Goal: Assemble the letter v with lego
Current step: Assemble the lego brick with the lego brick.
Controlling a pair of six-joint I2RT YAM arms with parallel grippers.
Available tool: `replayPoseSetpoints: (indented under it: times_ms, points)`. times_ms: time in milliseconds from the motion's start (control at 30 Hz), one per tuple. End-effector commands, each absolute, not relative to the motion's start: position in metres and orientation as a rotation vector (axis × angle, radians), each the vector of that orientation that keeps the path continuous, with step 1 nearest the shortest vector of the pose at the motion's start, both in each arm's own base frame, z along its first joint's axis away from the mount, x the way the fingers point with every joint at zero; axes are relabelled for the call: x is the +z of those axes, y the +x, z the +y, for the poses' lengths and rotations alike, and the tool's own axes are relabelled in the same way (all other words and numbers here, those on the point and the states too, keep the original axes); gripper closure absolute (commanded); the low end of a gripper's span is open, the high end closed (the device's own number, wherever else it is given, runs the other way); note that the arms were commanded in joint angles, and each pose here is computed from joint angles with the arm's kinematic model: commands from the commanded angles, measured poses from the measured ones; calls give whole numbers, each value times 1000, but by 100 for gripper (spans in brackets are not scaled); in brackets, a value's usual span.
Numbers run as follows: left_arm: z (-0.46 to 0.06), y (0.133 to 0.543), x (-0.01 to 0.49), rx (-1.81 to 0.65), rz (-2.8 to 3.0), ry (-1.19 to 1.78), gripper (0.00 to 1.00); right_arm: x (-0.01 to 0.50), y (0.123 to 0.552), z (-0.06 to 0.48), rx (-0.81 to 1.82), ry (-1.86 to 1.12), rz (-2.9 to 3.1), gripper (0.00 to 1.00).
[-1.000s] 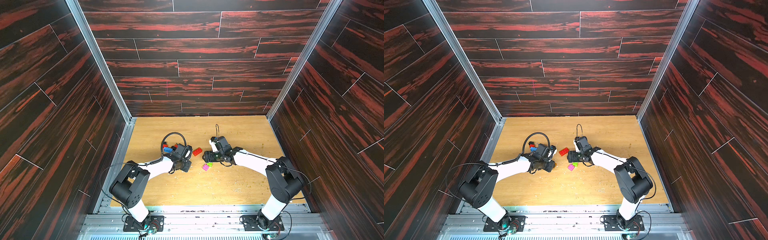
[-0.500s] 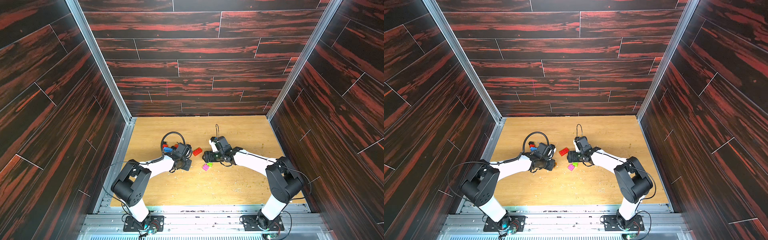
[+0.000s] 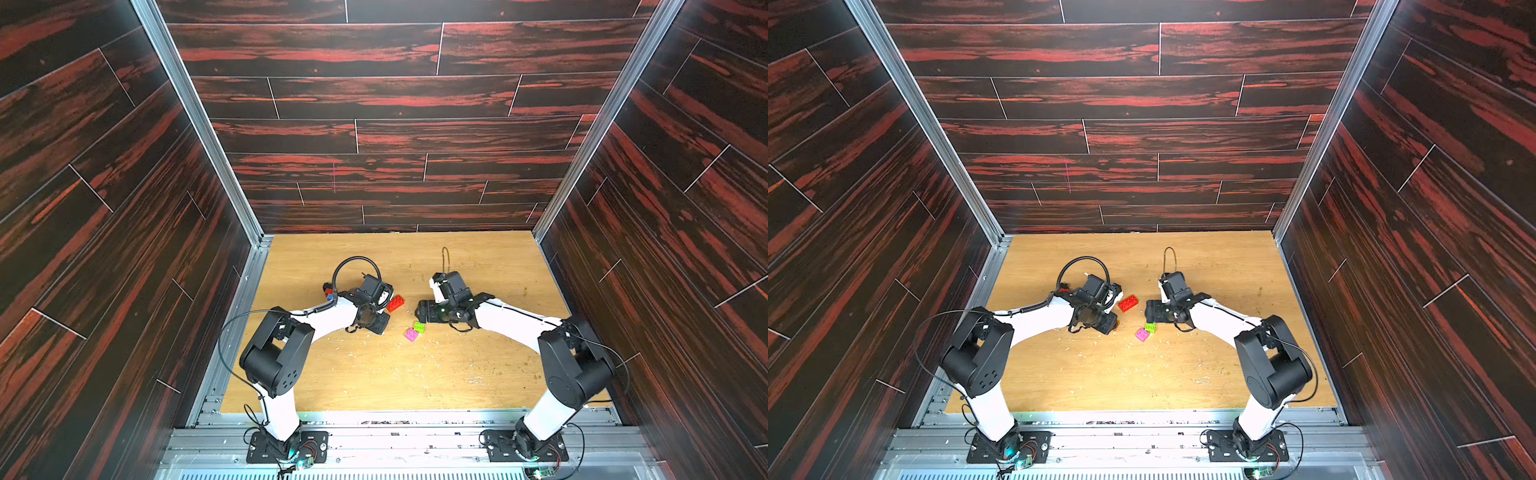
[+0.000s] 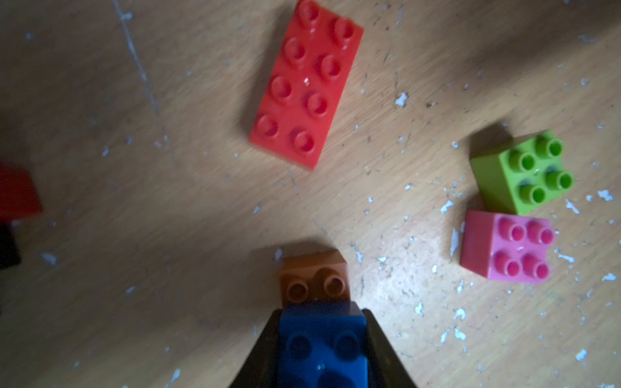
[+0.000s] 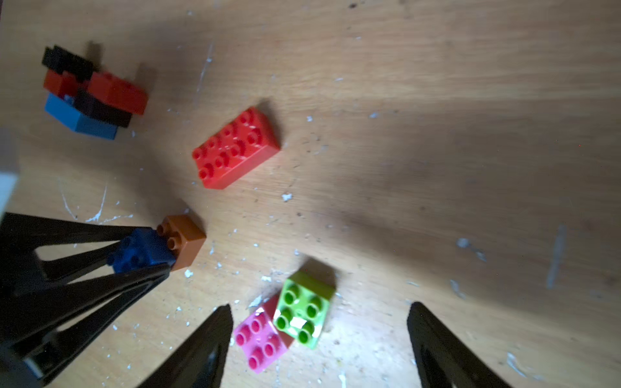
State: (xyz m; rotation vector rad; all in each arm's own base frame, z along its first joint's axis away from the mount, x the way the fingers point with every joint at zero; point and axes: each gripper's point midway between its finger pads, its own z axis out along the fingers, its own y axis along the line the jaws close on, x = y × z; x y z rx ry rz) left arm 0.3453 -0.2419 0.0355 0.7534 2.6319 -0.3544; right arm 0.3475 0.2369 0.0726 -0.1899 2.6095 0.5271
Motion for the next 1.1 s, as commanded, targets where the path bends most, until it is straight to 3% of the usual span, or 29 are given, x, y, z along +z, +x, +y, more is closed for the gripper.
replayPoseSetpoints:
  times_ms: [0,233,600,1067]
  points:
    - [-228,298,-18,-319,2876,852,81,79,342,232,546,-178,2608,15]
    - [-258,277,-28,-370,2804,882,79,79,340,233,583,-177,2605,15]
    - [-235,293,-3,-250,2767,588,81,82,337,239,641,-188,2600,15]
    - [-238,279,-18,-243,2824,887,80,82,336,239,654,-195,2595,15]
